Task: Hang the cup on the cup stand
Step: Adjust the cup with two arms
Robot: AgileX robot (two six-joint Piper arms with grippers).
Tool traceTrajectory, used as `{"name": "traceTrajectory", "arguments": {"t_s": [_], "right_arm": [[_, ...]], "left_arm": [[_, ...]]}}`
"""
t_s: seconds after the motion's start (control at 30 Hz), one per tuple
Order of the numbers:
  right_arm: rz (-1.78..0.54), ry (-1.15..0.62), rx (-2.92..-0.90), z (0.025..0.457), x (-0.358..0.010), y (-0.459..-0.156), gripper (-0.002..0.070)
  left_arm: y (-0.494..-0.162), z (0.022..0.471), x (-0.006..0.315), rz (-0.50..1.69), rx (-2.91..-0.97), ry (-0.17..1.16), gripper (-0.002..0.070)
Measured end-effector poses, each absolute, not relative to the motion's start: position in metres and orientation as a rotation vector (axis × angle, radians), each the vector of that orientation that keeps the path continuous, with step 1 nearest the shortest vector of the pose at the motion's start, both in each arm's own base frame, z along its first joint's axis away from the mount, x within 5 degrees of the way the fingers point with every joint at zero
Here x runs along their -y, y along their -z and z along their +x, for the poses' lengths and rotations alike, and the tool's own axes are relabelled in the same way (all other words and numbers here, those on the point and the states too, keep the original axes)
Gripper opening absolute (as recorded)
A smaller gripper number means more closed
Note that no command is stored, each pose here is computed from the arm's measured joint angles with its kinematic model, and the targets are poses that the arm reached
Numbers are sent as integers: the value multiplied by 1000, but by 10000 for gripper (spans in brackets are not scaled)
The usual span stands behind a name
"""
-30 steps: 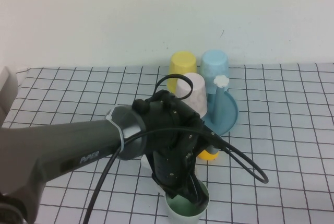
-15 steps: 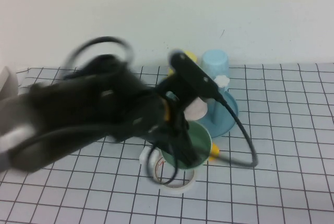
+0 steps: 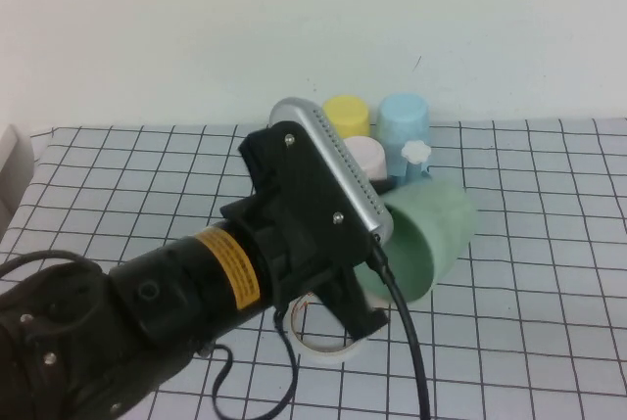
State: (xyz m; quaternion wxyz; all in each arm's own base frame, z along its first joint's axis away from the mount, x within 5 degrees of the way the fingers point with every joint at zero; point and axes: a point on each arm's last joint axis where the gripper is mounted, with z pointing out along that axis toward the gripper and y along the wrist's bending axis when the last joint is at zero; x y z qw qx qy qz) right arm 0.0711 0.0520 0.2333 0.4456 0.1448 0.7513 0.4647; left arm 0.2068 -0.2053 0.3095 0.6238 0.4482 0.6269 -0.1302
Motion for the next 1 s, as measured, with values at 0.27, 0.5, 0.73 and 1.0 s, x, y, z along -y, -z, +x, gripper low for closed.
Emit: {"name": "traceTrajectory", "arguments": {"t_s": [0.27,0.5,0.73,1.0], "right_arm": [[292,-1451,-1948,120,-65,-257,43],[302,-1619,-2017,169,-69,-274,556],[241,-1675,-1987,218,-77,-313,683],[179,-1647,-1962,253,-93,-336,692]], "left_arm": [[-337,220,196,672,-1247,261,8],[-342,222,191,596,-1219,229,8],[-338,222,191,619,-1252,232,8],[-331,225,194,637,-1278,230,8]]}}
